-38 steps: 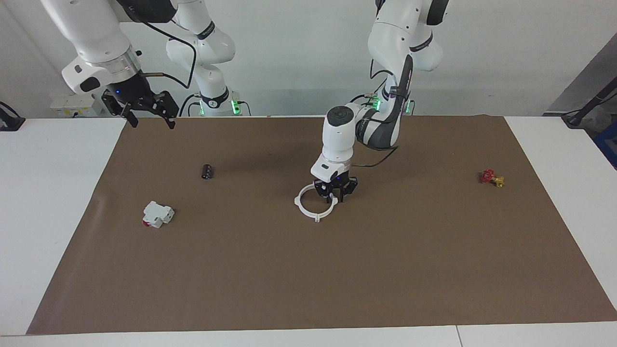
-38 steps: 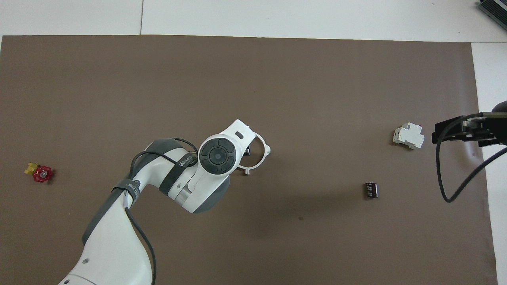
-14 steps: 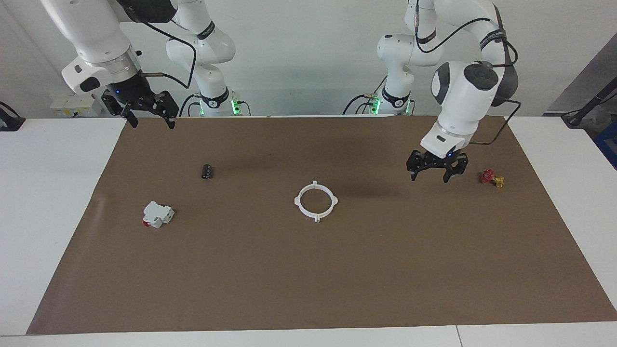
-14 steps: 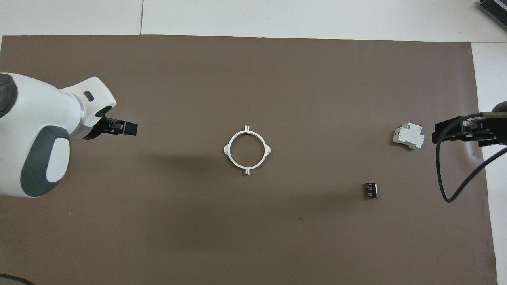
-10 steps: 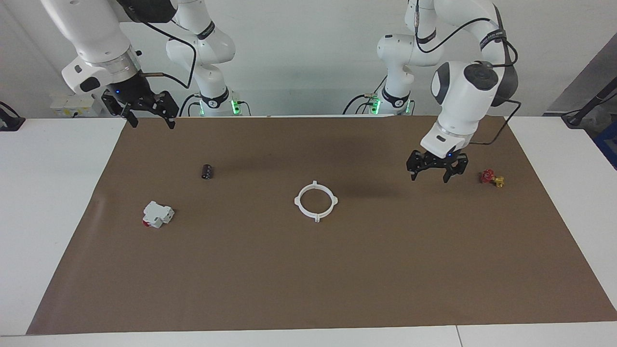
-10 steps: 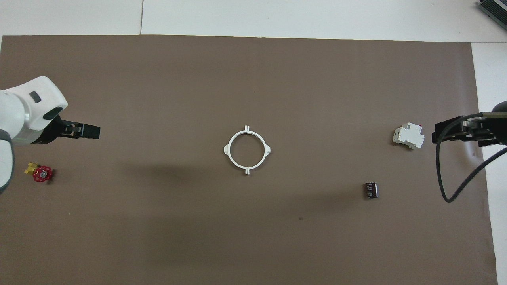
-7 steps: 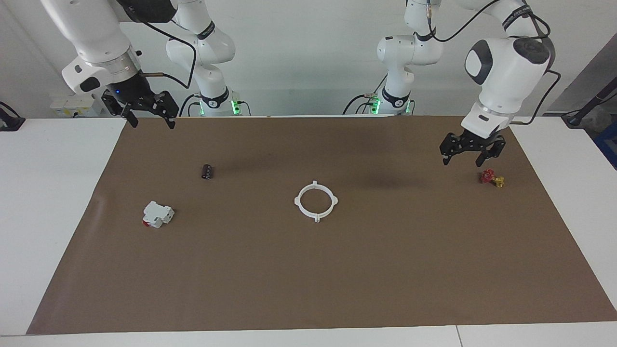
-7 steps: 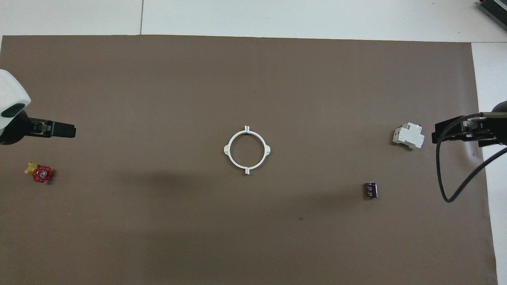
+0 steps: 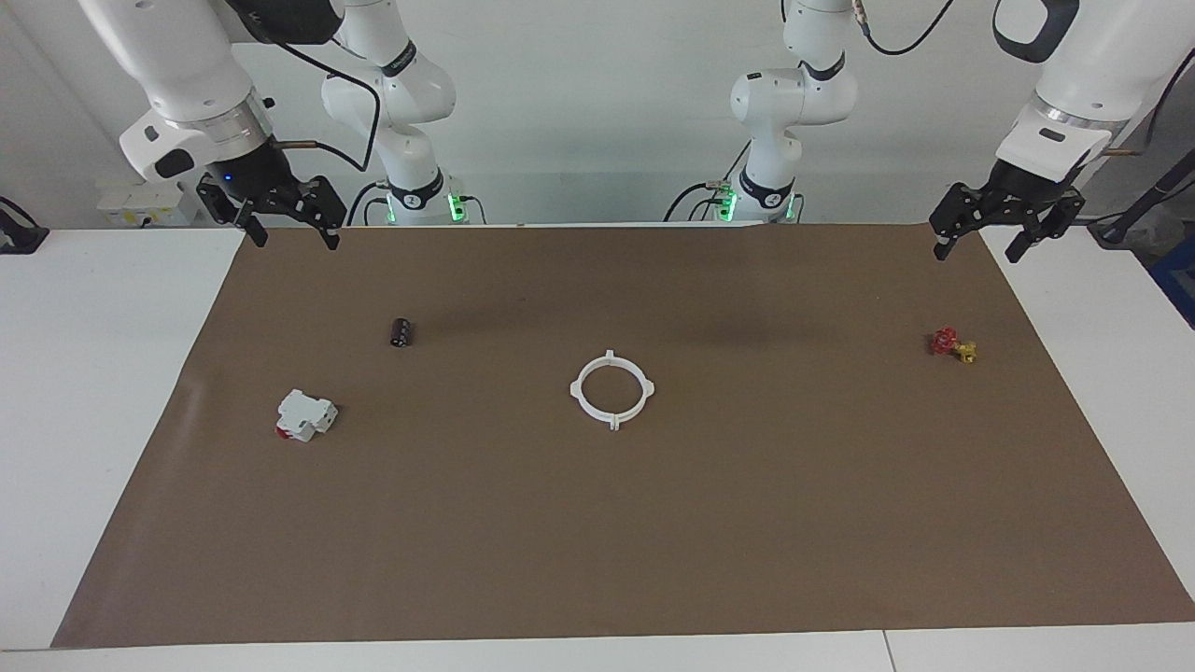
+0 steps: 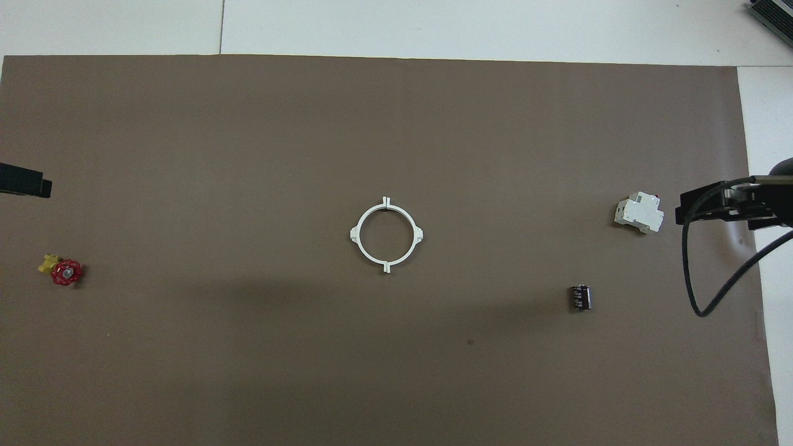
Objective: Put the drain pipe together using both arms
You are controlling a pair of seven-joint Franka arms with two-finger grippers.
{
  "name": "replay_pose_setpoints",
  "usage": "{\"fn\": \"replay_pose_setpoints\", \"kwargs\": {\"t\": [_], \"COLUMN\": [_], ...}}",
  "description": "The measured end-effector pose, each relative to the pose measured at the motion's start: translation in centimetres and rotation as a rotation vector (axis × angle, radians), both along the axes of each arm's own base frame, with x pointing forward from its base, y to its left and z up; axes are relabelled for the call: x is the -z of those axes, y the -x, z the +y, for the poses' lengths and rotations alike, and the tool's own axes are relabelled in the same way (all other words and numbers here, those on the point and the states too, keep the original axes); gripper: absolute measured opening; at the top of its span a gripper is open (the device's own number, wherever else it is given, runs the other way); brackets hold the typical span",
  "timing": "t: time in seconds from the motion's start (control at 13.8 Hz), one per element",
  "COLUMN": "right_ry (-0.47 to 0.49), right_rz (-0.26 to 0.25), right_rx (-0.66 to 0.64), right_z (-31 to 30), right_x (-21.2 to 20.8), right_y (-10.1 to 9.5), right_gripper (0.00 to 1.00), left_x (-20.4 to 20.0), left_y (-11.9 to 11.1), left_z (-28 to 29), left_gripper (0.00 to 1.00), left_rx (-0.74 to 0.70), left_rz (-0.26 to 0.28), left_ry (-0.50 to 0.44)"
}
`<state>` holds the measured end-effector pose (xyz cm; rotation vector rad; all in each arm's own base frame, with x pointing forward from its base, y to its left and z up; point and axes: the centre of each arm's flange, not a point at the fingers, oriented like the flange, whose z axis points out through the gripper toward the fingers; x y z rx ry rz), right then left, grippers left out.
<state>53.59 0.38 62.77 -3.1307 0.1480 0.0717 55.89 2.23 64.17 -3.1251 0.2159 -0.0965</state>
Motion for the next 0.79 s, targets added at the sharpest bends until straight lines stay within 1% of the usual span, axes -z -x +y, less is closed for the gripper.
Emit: {"fn": "replay_pose_setpoints", "kwargs": {"t": [0.14, 0.51, 0.79], "right_ry": [0.0, 0.0, 0.0], "right_rz": [0.0, 0.0, 0.0], "right_rx": [0.0, 0.0, 0.0], "right_z": [0.0, 0.0, 0.0], "right_x": [0.0, 0.0, 0.0], "right_y": [0.0, 0.0, 0.0], "right_gripper": [1.0, 1.0, 1.0], "left_x": [-0.4, 0.5, 0.3], "left_y": [-0.3, 0.6, 0.8], "left_z": [0.5, 0.2, 0.2], "left_gripper": [1.0, 1.0, 1.0], "left_rx": [-0.009, -0.031, -0.03], "left_rz": [0.014, 0.061, 0.058], "left_ry": [0.001, 0.016, 0.017]}}
